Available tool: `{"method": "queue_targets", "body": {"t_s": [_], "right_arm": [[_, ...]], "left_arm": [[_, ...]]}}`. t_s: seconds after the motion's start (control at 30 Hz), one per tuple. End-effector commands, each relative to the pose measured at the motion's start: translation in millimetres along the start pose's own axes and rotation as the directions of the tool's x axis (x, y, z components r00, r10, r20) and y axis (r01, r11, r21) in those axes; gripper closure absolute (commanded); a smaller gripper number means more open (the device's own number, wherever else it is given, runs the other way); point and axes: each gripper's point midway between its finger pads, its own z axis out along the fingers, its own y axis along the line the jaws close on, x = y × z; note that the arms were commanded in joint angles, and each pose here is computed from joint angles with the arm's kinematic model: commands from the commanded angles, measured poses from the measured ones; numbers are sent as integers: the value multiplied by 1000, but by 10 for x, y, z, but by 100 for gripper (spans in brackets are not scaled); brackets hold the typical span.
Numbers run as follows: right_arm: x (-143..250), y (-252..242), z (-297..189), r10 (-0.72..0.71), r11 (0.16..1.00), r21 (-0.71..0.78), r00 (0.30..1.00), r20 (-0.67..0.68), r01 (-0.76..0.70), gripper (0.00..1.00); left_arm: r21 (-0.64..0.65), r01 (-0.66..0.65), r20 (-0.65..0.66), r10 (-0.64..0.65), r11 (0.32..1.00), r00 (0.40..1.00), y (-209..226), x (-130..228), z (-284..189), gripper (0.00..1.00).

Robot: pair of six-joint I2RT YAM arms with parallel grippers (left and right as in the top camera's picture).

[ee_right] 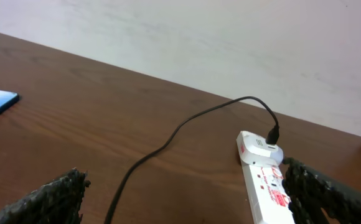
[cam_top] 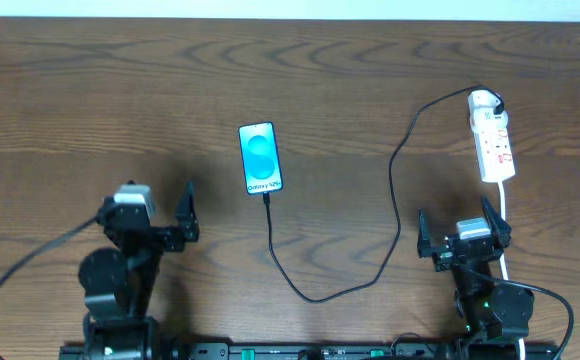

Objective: Plug charger to phone and switch on socket

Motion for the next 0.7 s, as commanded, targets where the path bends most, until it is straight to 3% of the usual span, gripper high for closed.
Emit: {"method": "queue_targets", "body": {"t_s": [0.0,0.4,0.67], "right_arm": [[1,16,0,9,1000,-5,1000,4,-9,1],[1,16,0,9,1000,-5,1000,4,-9,1],[1,16,0,9,1000,-5,1000,4,-9,1]], "left_arm": [[-46,-27,38,28,999,999,81,87,-45,5],[-68,-34,117,42,997,992,148,408,-60,5],[-63,-29,52,32,998,998,140,577,-64,5]]}}
